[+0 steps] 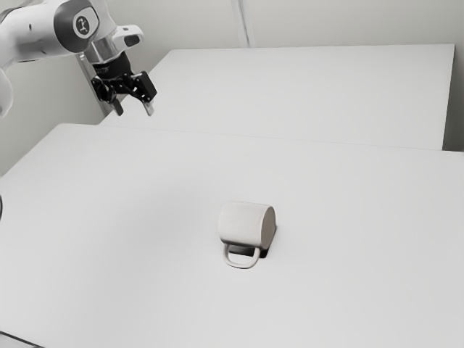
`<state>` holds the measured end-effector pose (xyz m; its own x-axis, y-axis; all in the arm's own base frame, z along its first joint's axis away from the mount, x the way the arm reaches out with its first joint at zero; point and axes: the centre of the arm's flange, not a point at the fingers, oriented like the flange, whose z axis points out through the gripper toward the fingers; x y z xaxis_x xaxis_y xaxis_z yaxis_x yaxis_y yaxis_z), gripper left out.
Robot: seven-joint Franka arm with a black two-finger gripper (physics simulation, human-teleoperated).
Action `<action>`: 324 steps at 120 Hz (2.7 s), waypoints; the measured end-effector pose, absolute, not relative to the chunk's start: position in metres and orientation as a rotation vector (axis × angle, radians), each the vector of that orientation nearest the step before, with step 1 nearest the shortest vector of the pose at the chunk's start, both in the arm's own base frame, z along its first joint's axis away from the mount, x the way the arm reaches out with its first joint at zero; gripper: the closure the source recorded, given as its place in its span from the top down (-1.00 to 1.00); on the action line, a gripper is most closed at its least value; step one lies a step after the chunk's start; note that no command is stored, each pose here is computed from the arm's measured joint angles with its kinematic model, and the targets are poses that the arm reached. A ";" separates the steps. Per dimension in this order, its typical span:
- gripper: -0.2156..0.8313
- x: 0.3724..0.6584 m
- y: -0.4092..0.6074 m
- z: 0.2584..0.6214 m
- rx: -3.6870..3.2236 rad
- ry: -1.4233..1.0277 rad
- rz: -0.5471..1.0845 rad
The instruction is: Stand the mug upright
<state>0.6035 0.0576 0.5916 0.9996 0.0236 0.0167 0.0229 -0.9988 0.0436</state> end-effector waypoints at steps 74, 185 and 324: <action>0.59 0.552 0.027 0.499 2.692 0.089 -0.206; 0.46 0.518 -0.063 0.281 1.878 0.013 0.058; -0.90 0.551 -0.010 0.451 2.998 -0.912 0.110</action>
<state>0.5515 -0.0105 0.4511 0.8285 -0.5557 0.0687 -0.5562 -0.8309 -0.0147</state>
